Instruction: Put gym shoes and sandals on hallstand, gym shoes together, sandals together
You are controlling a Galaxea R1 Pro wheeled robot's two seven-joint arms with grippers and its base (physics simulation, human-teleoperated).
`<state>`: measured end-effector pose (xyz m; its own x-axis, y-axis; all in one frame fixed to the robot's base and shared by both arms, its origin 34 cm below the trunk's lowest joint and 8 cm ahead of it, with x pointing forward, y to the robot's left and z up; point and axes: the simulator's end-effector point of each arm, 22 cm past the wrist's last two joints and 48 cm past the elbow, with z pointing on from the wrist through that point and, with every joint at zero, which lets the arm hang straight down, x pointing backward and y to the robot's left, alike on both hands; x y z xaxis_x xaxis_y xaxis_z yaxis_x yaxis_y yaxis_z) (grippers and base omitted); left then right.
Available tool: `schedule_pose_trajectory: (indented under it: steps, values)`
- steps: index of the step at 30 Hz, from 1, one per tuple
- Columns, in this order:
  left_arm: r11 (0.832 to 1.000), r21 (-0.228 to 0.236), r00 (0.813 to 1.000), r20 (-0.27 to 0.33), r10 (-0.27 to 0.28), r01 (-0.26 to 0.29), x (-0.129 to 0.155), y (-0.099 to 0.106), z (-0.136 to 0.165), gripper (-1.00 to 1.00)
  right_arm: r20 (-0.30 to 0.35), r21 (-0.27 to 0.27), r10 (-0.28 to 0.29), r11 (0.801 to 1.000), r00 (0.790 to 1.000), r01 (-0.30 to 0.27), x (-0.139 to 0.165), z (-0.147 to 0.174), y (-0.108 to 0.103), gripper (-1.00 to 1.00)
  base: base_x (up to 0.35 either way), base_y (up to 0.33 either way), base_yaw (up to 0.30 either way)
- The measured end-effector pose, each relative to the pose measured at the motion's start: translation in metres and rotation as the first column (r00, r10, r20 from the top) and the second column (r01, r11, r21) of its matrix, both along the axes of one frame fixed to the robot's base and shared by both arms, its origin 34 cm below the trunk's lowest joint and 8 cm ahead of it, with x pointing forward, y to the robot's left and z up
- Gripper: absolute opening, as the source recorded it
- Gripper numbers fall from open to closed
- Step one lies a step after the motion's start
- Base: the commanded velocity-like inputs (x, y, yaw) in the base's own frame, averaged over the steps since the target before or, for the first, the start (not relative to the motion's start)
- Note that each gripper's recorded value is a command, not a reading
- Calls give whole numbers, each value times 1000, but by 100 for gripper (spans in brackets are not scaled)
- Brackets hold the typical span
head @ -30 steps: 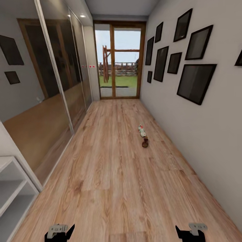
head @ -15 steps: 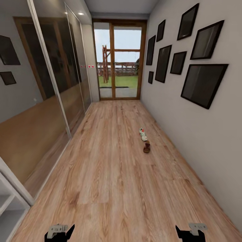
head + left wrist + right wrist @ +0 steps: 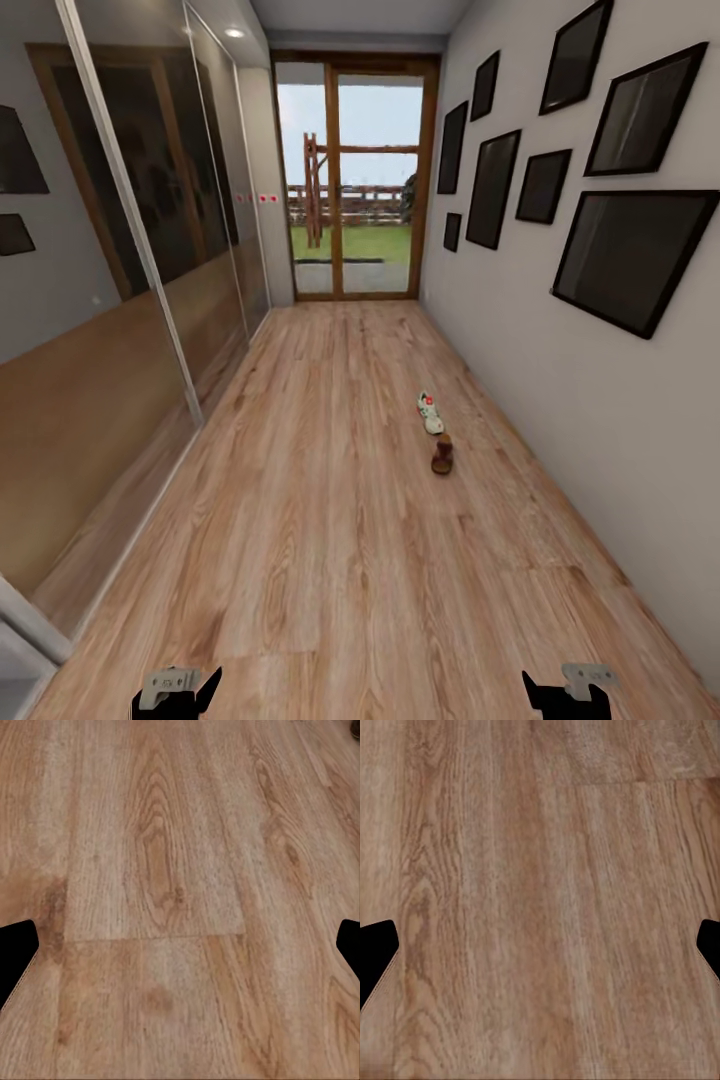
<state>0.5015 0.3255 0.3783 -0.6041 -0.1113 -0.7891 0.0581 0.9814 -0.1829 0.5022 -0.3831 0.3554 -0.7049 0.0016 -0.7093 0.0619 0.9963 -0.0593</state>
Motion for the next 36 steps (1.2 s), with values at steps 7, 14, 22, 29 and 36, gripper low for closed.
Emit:
schedule_pose_trajectory:
  steps: [7, 14, 22, 29, 36]
  values:
    - [1000, 0, 1000, 0, 0, 0, 0, 0, 0, 100, 0, 0, 0, 1000, 1000, 0, 0, 0, 0, 100, 337, 0, 0]
    - [1000, -1, 1000, 0, 0, 0, 0, -1, 0, 100, 0, 0, 1, 1000, 1000, -1, 0, 0, 0, 100, 337, 0, 0]
    - [1000, 0, 1000, 0, 0, 0, 0, 0, 0, 100, -1, -1, 2, 1000, 1000, -2, 0, 0, 0, 100, 337, 43, 0]
    - [1000, -1, 1000, 0, 0, 0, 0, -1, 0, 100, -1, 0, 3, 1000, 1000, -3, 0, 0, 0, 100, 337, 96, 0]
    - [1000, 0, 1000, 0, 0, 0, 0, 0, 0, 100, -1, 0, 3, 1000, 1000, -3, 0, 0, 1, 100, 338, 103, 0]
